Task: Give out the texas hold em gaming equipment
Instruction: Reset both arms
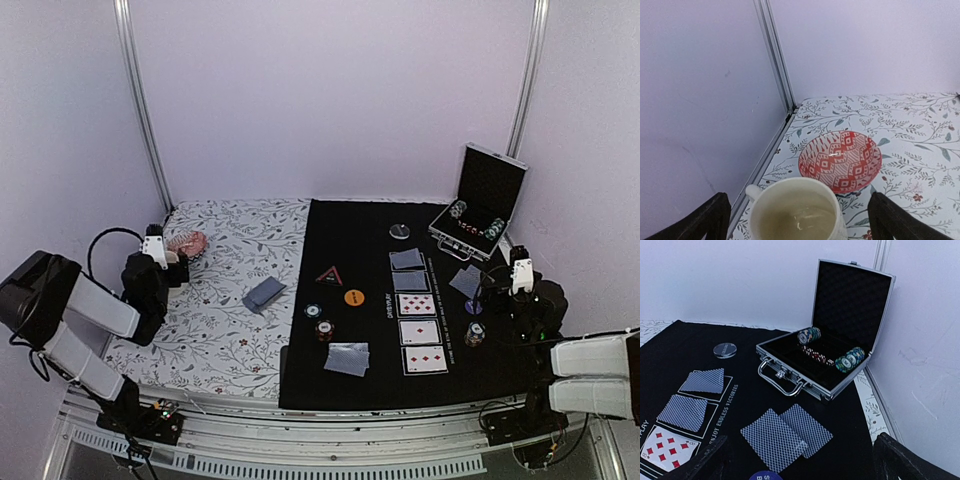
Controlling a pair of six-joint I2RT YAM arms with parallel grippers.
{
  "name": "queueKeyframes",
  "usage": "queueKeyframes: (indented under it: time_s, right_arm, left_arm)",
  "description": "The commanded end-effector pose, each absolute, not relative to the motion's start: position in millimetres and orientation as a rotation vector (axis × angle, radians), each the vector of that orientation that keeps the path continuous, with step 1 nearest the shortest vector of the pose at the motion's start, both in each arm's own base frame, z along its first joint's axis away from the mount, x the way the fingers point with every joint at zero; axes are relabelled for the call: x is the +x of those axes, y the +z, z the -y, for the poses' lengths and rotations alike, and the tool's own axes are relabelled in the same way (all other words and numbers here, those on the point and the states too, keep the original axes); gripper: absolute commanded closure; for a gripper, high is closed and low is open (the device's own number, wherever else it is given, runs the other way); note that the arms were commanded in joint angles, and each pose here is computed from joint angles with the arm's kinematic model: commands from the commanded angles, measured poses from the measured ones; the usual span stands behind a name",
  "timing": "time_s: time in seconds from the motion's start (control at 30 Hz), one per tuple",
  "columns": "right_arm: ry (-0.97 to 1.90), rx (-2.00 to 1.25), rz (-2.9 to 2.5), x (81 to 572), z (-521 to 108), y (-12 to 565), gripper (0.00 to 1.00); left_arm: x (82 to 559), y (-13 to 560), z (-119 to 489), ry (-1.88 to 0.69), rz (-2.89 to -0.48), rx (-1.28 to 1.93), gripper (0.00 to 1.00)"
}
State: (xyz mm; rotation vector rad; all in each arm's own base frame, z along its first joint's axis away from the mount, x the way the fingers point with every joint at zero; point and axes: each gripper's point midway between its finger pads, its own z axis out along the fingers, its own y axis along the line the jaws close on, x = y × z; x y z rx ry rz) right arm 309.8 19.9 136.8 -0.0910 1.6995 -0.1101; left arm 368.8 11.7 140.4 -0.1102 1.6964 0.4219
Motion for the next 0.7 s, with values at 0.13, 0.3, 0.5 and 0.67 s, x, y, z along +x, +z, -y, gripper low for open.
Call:
queueKeyframes:
  time_s: [0.13,0.3,0.5,0.67]
  right_arm:
    - [-0.107,-0.179,-1.460,331.4,-33.3,185.5,0.01]
    - [-0.069,-0.223,-1.487,360.1,-42.1,178.1,0.01]
    - [-0.017,-0.137,-1.566,378.7,-18.1,165.8,0.01]
    - [0.092,-0.097,-1.587,382.7,-7.5,155.4,0.01]
  left_arm:
    - [384.8,165.2,-13.3,0.246,-1.578,-0.071,0.02]
    - [384.0,151.1,-7.1,0.074,-1.608,0.022,0.02]
    - [385.8,154.2,-4.0,0.075,-1.588,0.048,0.02]
    - [385.7,153.6,-4.2,0.075,-1.590,0.048,0.02]
